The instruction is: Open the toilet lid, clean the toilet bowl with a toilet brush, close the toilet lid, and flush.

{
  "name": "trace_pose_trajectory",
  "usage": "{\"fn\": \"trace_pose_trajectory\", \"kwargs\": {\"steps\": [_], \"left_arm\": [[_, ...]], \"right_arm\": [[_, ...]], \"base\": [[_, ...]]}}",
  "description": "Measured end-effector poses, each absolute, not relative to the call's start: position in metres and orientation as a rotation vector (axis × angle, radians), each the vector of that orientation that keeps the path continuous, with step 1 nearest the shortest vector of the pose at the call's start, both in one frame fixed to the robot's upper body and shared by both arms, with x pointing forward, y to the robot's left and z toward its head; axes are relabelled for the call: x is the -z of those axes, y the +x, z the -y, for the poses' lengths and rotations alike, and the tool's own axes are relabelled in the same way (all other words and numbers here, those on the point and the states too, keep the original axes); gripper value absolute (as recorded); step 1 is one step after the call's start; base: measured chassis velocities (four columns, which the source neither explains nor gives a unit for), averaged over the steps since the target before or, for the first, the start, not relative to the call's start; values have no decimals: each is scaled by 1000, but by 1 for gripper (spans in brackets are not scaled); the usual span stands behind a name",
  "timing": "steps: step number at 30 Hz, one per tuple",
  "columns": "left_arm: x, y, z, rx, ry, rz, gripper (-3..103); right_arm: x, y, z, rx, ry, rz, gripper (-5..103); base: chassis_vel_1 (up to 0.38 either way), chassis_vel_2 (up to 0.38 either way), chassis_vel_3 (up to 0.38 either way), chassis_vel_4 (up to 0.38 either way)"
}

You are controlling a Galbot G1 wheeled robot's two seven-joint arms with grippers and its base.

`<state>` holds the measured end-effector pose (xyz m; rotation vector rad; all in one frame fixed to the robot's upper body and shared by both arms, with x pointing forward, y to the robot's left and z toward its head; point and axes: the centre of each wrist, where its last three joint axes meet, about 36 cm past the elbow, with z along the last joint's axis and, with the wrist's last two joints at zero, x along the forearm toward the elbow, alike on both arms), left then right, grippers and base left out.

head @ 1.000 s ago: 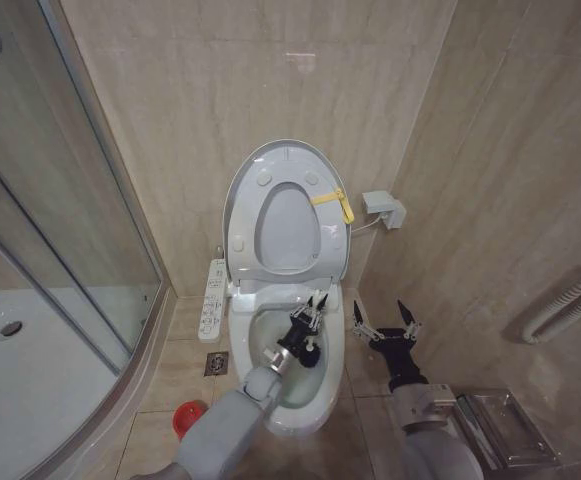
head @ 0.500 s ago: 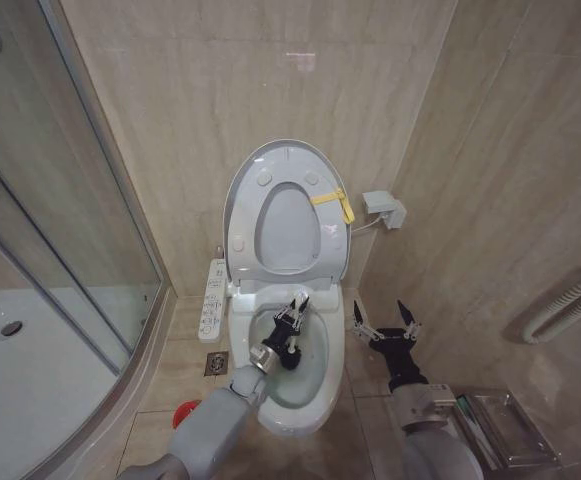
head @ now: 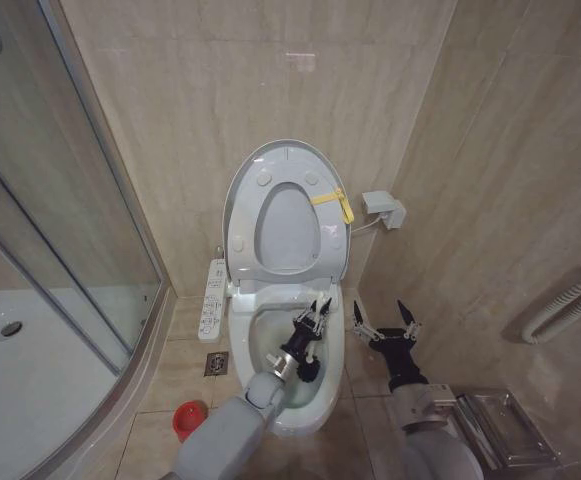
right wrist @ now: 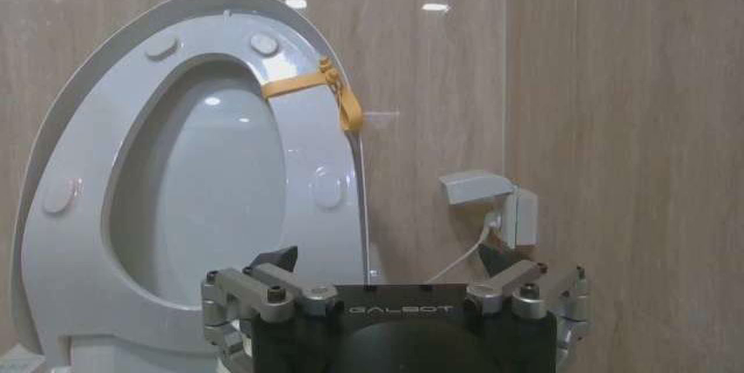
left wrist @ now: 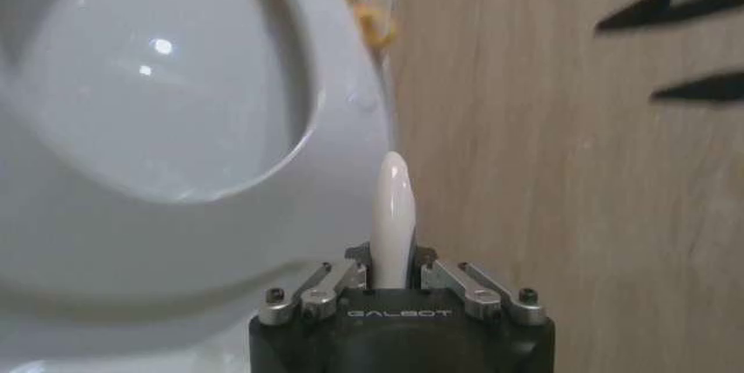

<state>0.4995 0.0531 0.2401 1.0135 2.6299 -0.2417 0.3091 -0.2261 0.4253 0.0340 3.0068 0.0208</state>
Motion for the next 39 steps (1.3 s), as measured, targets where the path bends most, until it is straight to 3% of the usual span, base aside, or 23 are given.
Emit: {"fn": "trace_pose_trajectory", "kwargs": {"steps": [9,22,32,39], "left_arm": [[-218,529,-106,107,909,-2706,20],[-245,506,-46,277,966,-2605,20],[-225,549,-85,146,840,-2685,20],[-245,542,-55,213,902,-2624,20]], "right_arm": [[-425,309,226,-21,34,-3007,100],[-425,309,226,-21,34,-3007,100],[-425,309,226,-21,34,-3007,100],[-425,309,226,-21,34,-3007,100]], "base": [[0,0,0,0],[0,0,0,0],[0,0,0,0],[0,0,0,0]]}}
